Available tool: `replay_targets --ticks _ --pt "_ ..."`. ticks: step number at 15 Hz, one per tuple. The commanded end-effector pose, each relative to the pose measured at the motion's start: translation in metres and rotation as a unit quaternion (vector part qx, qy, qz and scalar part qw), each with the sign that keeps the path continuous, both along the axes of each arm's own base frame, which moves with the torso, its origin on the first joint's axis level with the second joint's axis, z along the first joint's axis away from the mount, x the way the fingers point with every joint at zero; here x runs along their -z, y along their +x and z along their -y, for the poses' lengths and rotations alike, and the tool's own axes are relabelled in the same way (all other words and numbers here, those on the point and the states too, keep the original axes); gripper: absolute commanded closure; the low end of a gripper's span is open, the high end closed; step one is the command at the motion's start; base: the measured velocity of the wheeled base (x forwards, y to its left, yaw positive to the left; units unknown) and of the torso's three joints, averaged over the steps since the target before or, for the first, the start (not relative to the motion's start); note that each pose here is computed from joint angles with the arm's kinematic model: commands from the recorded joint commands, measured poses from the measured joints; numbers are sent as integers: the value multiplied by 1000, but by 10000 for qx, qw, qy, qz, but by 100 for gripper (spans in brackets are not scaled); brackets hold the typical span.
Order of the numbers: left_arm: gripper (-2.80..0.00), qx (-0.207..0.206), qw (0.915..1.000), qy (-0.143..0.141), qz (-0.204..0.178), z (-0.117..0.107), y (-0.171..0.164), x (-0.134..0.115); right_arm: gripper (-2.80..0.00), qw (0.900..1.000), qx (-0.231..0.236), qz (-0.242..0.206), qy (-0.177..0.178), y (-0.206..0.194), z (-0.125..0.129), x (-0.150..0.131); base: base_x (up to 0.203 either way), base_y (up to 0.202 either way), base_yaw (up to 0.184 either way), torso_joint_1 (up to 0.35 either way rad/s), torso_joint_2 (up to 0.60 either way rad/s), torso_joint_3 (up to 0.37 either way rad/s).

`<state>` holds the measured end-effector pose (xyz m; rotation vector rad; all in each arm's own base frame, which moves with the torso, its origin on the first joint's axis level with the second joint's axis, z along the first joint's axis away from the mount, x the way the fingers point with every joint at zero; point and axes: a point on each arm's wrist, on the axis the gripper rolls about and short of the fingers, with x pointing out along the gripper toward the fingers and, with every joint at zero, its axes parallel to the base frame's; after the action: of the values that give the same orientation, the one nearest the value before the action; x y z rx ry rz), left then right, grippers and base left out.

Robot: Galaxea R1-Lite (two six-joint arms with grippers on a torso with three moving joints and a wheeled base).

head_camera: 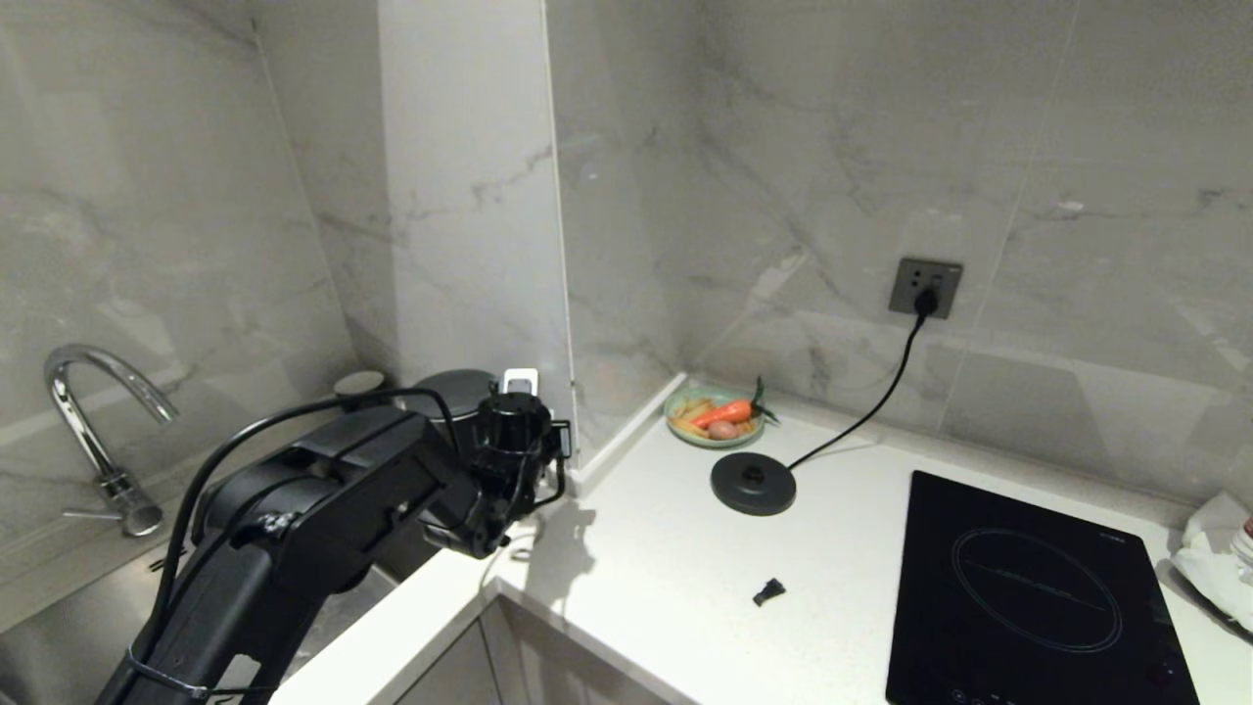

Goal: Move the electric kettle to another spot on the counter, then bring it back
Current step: Grab the kettle, then place it on the power base

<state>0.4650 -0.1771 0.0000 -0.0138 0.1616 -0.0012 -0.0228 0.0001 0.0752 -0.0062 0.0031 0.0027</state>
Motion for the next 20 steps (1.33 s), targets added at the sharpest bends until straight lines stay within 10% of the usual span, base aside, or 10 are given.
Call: replay_targets --ticks 1,11,20 --pt "0 -22 9999 -6 157 -1 0 -13 0 10000 -2 -1 0 0 0 0 0 0 0 0 0 0" --pt "0 -11 9993 106 367 -13 -21 -43 0 10000 -2 -8 0 0 0 0 0 0 0 0 0 0" --pt "0 552 9977 50 398 -4 -107 -80 0 10000 -2 -6 0 0 0 0 0 0 0 0 0 0"
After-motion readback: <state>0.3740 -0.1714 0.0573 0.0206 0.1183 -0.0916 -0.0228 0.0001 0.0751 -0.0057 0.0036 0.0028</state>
